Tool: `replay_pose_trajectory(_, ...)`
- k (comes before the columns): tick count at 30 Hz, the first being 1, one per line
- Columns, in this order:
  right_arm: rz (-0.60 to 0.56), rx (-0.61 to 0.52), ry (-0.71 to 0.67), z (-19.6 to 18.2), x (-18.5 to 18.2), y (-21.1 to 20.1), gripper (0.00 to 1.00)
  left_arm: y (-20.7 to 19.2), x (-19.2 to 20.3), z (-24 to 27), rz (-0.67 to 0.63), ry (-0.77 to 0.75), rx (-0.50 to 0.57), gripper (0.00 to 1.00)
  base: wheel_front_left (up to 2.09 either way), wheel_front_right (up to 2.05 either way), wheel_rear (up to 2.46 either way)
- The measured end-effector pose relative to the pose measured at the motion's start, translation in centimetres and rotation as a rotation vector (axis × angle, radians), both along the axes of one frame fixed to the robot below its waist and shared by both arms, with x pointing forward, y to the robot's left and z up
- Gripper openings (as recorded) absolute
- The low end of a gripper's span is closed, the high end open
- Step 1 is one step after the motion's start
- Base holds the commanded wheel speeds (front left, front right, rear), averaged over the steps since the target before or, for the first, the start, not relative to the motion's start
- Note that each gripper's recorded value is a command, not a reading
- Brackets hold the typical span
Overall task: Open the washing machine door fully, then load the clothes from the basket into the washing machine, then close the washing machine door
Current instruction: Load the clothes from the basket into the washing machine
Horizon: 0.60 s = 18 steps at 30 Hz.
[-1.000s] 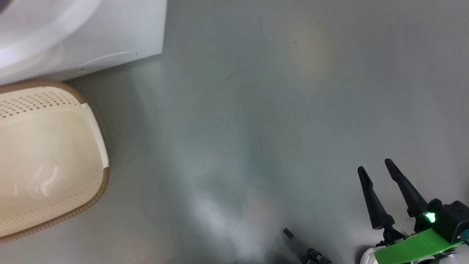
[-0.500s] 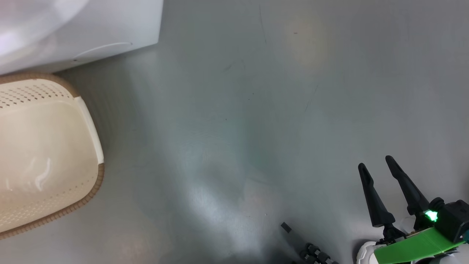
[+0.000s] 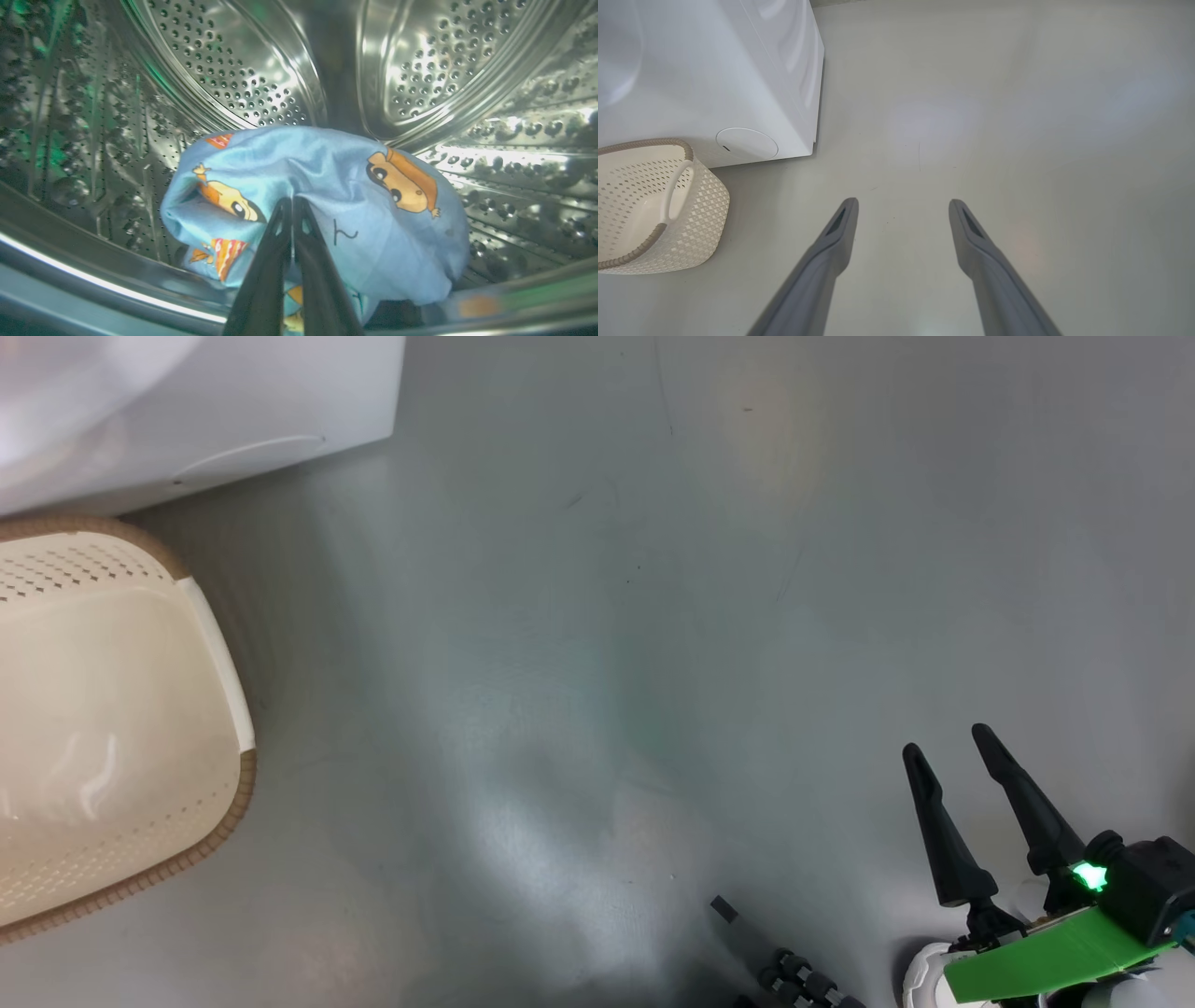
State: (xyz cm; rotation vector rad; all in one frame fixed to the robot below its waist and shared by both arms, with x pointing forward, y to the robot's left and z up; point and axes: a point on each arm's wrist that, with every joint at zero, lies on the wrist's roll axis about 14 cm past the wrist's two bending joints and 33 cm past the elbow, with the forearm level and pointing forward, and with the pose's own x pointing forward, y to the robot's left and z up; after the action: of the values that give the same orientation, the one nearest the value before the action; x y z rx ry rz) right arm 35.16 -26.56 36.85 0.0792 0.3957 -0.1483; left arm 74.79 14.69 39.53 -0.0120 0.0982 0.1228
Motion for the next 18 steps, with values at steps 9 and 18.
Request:
replay_pose_trajectory(9, 0.003, 0.016, -0.008, 0.1, 0.1, 0.5, 1.00, -1.0, 0.5, 0.1, -0.039, 0.064, -0.004, 0.49, 0.00, 0.00, 0.00)
replay_pose_trajectory(18, 0.004, 0.041, -0.032, 0.5, 0.2, 1.1, 1.00, 0.0, -0.5, 0.9, 0.001, 0.082, -0.020, 1.00, 0.00, 0.00, 0.00)
